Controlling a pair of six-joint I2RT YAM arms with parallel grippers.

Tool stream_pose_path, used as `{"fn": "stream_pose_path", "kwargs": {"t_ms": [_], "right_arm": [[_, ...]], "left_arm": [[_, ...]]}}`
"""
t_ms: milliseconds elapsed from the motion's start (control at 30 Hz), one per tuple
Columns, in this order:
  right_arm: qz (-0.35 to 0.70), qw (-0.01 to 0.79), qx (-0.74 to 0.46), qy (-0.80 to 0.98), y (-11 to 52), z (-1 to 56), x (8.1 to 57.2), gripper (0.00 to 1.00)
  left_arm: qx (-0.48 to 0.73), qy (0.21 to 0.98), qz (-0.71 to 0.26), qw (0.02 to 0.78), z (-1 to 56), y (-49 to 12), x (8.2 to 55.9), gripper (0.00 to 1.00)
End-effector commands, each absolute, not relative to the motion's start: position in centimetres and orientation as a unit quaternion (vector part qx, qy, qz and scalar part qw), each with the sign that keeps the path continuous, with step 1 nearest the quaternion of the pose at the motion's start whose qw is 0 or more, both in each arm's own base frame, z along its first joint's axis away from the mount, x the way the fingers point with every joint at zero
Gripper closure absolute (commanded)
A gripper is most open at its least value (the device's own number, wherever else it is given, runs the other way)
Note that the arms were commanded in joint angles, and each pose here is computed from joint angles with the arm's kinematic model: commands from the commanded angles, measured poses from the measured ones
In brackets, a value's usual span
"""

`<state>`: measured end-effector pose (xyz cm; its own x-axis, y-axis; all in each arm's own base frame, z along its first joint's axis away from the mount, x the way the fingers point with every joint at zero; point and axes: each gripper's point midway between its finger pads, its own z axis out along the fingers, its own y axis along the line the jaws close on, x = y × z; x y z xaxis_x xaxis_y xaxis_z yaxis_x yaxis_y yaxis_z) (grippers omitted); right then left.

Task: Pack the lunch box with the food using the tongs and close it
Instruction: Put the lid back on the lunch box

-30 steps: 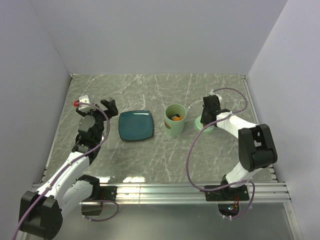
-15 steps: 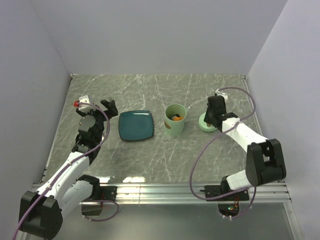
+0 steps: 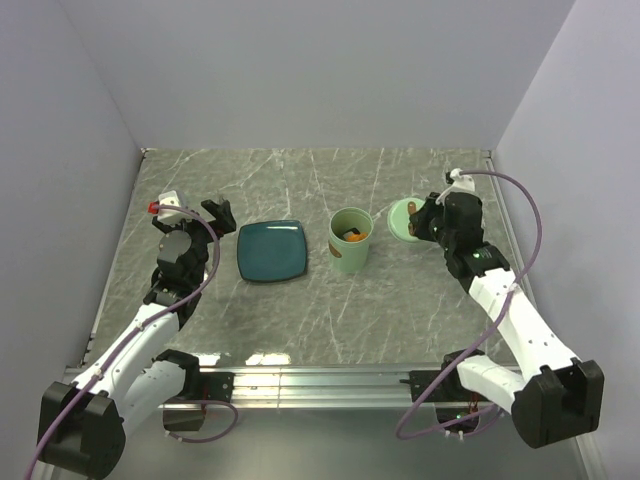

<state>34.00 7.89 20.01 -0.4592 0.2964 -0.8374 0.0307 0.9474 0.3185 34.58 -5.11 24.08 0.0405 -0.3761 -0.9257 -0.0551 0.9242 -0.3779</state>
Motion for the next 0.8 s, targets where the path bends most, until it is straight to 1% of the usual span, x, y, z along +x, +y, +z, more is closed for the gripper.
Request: {"fn": "stream_pose_path", "kwargs": {"t_ms": [0, 167, 300, 500, 767], "right_arm": [[0.217, 0.537, 0.037, 0.815, 11.4, 23.8, 34.0, 1.00], [0.322, 0.519, -0.038, 0.791, 16.5, 25.7, 32.9, 1.00], [0.366, 0.503, -0.079, 0.779, 19.3, 26.8, 32.8, 1.00], [0.388, 0.479, -0.100, 0.781, 21.5, 26.9, 33.4, 1.00], [0.375, 0.446, -0.100, 0.807, 22.8, 24.5, 34.5, 1.00]], "left_arm": [[-0.157, 0.669, -0.119, 0.717, 25.6, -5.2, 34.7, 0.01], [-0.154, 0.671, -0.117, 0.716, 25.5, -5.2, 34.8, 0.01], [-0.149, 0.671, -0.120, 0.716, 25.5, -5.4, 34.7, 0.01], [-0.151, 0.671, -0.119, 0.716, 25.5, -5.3, 34.7, 0.00], [-0.151, 0.673, -0.116, 0.715, 25.4, -5.3, 34.8, 0.00]]}}
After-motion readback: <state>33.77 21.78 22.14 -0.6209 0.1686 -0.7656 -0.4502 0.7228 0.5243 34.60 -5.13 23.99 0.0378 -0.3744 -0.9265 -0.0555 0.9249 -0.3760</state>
